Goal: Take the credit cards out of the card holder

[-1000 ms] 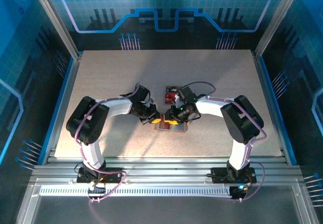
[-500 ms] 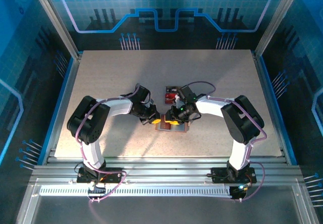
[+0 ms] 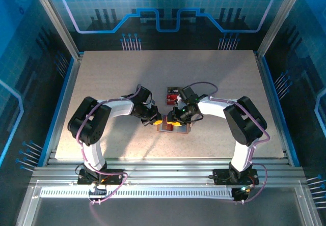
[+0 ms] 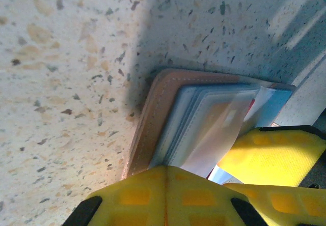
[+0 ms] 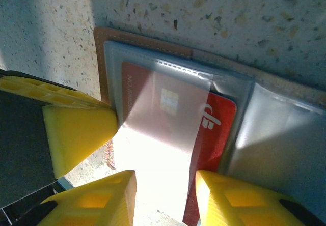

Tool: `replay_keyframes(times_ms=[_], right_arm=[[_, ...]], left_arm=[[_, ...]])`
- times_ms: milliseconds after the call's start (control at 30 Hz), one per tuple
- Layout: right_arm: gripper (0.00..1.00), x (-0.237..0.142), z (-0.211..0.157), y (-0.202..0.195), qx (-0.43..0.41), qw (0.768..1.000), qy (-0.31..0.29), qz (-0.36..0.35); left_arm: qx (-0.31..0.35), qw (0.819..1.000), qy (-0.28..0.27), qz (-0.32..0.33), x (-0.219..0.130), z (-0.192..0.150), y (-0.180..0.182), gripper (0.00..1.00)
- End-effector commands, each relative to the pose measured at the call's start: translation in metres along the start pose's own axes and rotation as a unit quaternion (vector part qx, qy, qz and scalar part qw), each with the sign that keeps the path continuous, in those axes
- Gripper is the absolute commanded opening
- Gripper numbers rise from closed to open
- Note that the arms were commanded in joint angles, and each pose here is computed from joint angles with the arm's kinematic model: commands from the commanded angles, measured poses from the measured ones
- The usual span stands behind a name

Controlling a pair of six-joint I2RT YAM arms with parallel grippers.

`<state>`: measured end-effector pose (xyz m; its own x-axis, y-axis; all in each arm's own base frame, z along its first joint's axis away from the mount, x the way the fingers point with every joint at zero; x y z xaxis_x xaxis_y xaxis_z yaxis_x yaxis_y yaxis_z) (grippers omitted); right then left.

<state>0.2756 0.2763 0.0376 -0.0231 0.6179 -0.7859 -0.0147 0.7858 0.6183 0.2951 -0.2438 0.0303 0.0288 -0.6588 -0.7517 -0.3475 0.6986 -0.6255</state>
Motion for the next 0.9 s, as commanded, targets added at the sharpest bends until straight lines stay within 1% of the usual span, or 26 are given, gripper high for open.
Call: replay_keyframes(times_ms=[0, 300, 467, 700, 867], right_arm=[[0.37, -0.007, -0.005, -0.004, -0.004, 1.0, 0.0, -0.026], [0.37, -0.016, -0.002, 0.001, -0.011, 1.0, -0.009, -0.024], [0.37, -0.02, 0.001, 0.009, -0.013, 1.0, -0.019, 0.003], [0.37, -0.022, 0.0, 0.0, 0.006, 1.0, -0.025, 0.017], [0.37, -0.022, -0.001, -0.009, 0.018, 0.999, -0.025, 0.019]], left_arm=[[-0.012, 0.999, 0.012, 0.032, 0.006, -0.004, 0.019, 0.07], [-0.011, 0.999, 0.012, 0.029, 0.005, -0.004, 0.016, 0.07], [0.0, 1.0, 0.004, 0.01, -0.003, -0.001, 0.0, 0.07], [0.018, 1.0, 0.0, -0.006, -0.015, -0.001, -0.022, 0.08], [0.031, 0.999, 0.013, -0.002, -0.007, -0.008, -0.03, 0.08]])
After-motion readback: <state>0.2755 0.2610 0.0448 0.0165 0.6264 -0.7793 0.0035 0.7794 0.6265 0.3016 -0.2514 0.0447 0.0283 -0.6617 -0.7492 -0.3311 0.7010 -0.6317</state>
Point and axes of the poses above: each hand's point on the last joint's axis, 136 mm out from that joint toward the fingers, its own x axis out along the fingers, its own y axis along the line the jaws close on, z = x × y, the point moved 1 cm from there along -x, back along the fingers, and after that the axes turned 2 degrees about -x, right-handed, at the moved point
